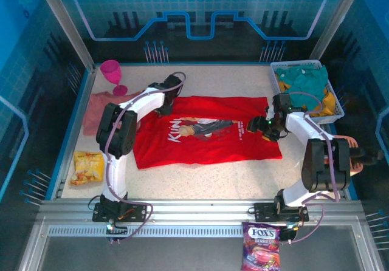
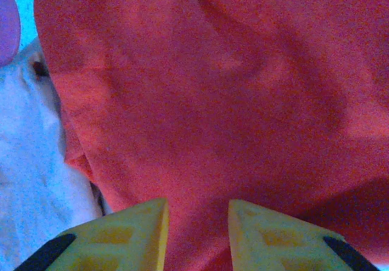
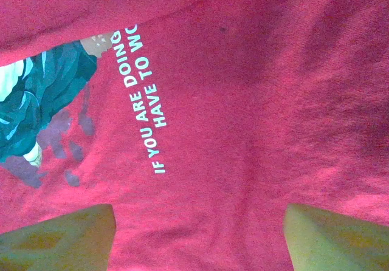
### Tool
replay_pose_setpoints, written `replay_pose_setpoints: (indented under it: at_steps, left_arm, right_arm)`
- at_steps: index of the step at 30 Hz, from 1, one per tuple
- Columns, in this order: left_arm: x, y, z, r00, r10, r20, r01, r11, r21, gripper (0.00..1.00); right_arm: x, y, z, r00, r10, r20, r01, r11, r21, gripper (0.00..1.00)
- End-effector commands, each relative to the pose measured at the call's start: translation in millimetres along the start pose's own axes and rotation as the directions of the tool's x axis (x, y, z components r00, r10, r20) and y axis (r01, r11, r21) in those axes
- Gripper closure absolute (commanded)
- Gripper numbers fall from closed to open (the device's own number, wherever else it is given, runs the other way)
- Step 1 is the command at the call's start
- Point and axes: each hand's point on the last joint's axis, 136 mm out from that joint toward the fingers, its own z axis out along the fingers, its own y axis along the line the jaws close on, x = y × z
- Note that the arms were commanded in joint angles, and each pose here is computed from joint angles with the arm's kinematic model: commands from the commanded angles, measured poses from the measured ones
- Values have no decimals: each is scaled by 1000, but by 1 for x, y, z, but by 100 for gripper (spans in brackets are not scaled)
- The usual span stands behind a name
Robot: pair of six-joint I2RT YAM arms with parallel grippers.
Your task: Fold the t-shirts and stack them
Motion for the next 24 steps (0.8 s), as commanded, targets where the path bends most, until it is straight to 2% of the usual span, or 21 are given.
replay_pose_setpoints:
  at_steps: [1,6,11,14,20,24]
  left_arm:
    - [-1,5,11,999,41,-23,-42,999,-34,67]
    - [-4,10,2,999,26,-28,-27,999,-32,66]
    - [-4,10,-42,999,-23,35,22,999,23,65]
    - [7,-1,-57,999,-34,22,32,996,79,65]
    - [43,-46,-54,996,-51,-68,65,970,234,73]
    - [56,-61,-41,992,-52,-114,81,959,272,78]
  right_arm:
    - [5,3,4,1000,-8,-25,7,1000,-21,26]
    - [5,4,1,1000,-14,-23,14,1000,-20,26]
    - [6,5,0,1000,-12,-20,11,1000,-27,26]
    - [7,6,2,1000,-13,-24,12,1000,-28,26]
    - [8,5,3,1000,-12,-28,12,1000,-26,26]
    - [9,5,4,999,-13,-34,12,1000,-29,26]
